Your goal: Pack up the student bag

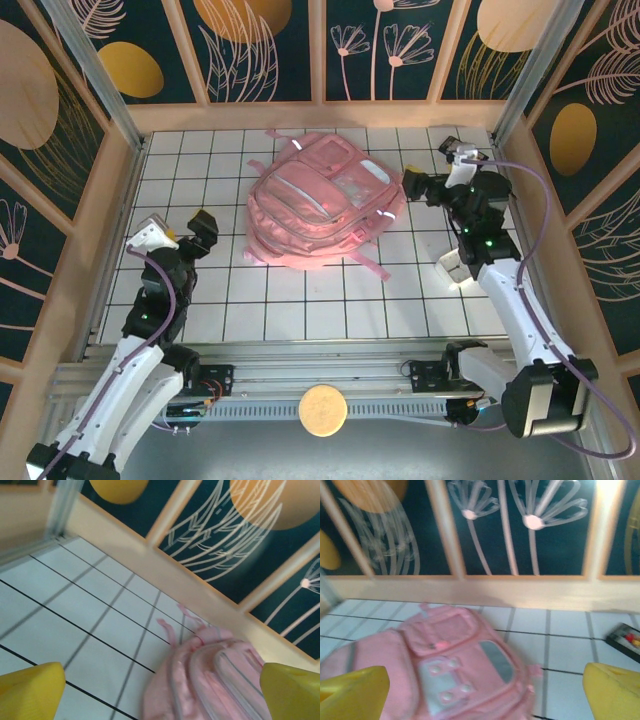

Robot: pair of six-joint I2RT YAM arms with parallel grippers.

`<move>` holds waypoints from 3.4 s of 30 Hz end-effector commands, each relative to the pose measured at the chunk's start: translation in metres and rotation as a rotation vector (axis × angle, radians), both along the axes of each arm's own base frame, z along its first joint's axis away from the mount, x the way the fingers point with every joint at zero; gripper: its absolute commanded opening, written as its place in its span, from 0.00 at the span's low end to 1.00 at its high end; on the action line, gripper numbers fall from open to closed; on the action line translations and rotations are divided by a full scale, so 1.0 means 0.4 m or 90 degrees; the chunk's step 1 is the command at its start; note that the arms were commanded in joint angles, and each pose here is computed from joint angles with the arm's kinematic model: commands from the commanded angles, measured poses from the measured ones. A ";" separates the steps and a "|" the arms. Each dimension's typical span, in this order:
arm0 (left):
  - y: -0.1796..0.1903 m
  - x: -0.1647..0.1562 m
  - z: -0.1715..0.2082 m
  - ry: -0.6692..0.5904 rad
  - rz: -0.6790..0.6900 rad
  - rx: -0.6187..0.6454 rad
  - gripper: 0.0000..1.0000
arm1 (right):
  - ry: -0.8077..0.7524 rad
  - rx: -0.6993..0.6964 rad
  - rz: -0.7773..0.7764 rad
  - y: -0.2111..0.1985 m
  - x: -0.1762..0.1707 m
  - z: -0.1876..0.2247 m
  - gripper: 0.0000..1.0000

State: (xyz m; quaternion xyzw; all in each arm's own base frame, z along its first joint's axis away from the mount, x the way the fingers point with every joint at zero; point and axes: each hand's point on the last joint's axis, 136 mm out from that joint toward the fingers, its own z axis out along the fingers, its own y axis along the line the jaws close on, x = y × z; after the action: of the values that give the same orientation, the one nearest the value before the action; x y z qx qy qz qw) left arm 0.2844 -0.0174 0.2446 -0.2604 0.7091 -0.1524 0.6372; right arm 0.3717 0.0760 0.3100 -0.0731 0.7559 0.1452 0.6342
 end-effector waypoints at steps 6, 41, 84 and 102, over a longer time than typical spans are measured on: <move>0.062 -0.016 -0.076 0.078 0.070 0.122 0.99 | 0.049 -0.029 -0.143 -0.163 0.073 -0.210 0.99; 0.126 0.254 -0.287 0.140 0.040 0.309 0.99 | 0.157 0.031 -0.139 -0.215 0.157 -0.531 0.99; 0.124 0.213 -0.264 0.006 0.015 0.318 0.99 | 0.007 0.015 -0.119 -0.185 0.045 -0.452 0.99; 0.122 0.215 -0.264 0.005 0.011 0.319 0.99 | -0.036 0.002 -0.171 -0.197 0.011 -0.456 0.99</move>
State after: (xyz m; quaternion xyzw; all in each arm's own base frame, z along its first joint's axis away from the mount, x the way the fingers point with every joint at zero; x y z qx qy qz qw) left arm 0.3699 0.0284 0.1302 -0.0915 0.7402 0.0391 0.6650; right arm 0.3672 -0.0005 0.1250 0.0196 0.7392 0.0785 0.6686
